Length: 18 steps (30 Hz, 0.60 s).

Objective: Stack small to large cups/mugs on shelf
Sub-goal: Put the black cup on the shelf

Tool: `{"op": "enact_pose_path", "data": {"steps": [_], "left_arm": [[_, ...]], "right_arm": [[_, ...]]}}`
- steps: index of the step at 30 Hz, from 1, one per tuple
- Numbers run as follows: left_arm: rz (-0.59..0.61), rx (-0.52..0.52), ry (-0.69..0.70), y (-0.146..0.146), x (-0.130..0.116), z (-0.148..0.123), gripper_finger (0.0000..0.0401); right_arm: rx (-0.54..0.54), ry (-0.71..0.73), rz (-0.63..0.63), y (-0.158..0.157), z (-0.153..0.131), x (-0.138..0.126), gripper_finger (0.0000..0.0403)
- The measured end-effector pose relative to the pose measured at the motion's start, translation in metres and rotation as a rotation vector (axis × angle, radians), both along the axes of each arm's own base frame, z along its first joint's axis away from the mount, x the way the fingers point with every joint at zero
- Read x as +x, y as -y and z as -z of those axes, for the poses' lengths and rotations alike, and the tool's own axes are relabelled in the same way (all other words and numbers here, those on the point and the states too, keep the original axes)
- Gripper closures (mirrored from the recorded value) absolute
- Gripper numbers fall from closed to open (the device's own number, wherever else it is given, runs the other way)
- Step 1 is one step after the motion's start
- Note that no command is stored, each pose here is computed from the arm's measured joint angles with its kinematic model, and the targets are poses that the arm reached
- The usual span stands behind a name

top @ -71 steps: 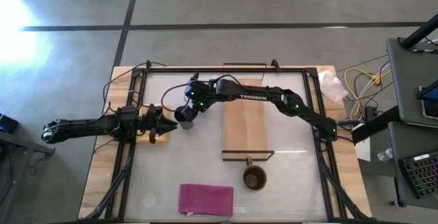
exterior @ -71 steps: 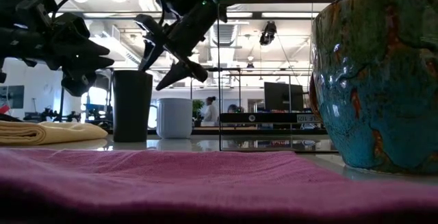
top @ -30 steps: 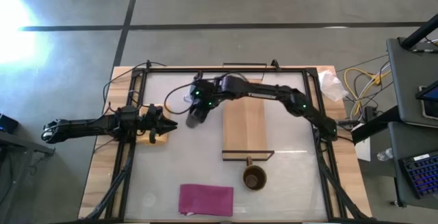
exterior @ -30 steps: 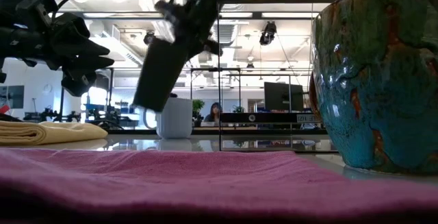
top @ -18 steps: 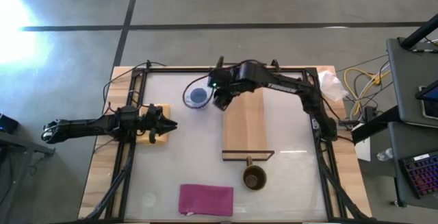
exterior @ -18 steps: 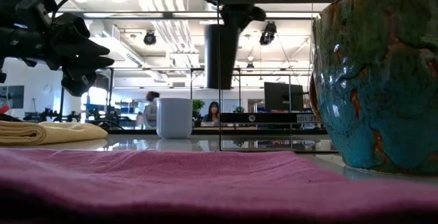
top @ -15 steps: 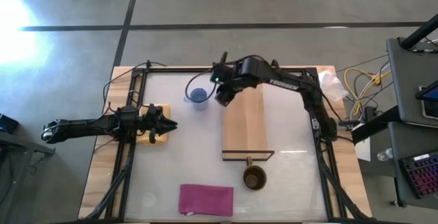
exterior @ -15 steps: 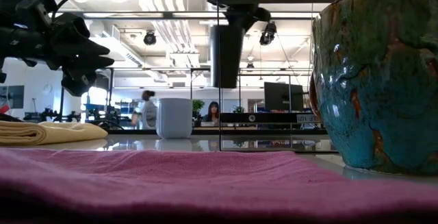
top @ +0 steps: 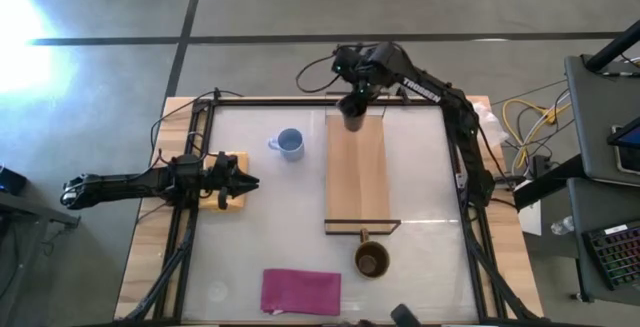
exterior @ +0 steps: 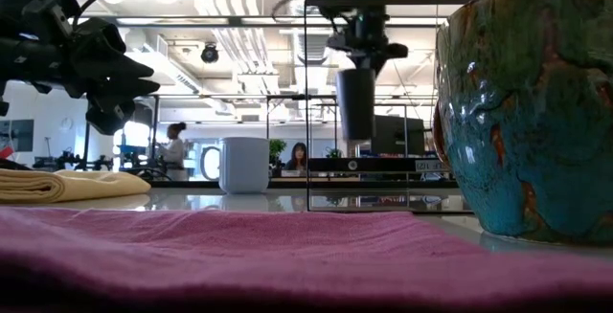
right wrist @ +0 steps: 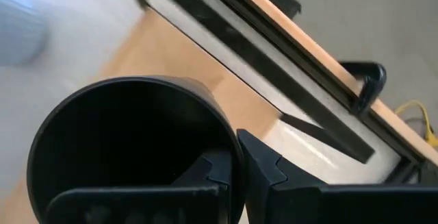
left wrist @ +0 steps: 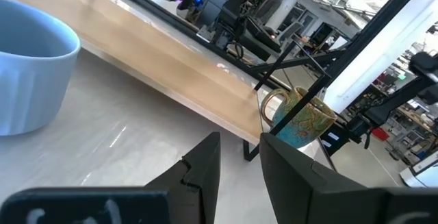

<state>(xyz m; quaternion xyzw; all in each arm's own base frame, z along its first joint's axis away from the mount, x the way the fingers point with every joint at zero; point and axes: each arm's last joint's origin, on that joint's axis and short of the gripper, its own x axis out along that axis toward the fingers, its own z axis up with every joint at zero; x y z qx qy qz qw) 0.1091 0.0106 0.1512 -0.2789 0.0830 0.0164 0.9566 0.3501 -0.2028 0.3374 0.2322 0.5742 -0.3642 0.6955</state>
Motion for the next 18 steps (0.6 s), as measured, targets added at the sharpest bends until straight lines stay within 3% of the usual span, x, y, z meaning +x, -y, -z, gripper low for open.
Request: {"op": "enact_pose_path", "data": {"steps": [11, 15, 18], "left_arm": [[0.0, 0.0, 0.0, 0.0, 0.0, 0.0, 0.0312], [0.0, 0.0, 0.001, 0.0, 0.0, 0.0, 0.0312], [0.0, 0.0, 0.0, 0.0, 0.0, 0.0, 0.0312]], "right_arm": [[0.043, -0.024, -0.005, 0.006, 0.042, 0.006, 0.0394], [0.052, -0.037, -0.006, 0.004, 0.043, -0.006, 0.0394], [0.046, 0.054, 0.009, 0.006, 0.041, -0.017, 0.0394]]}}
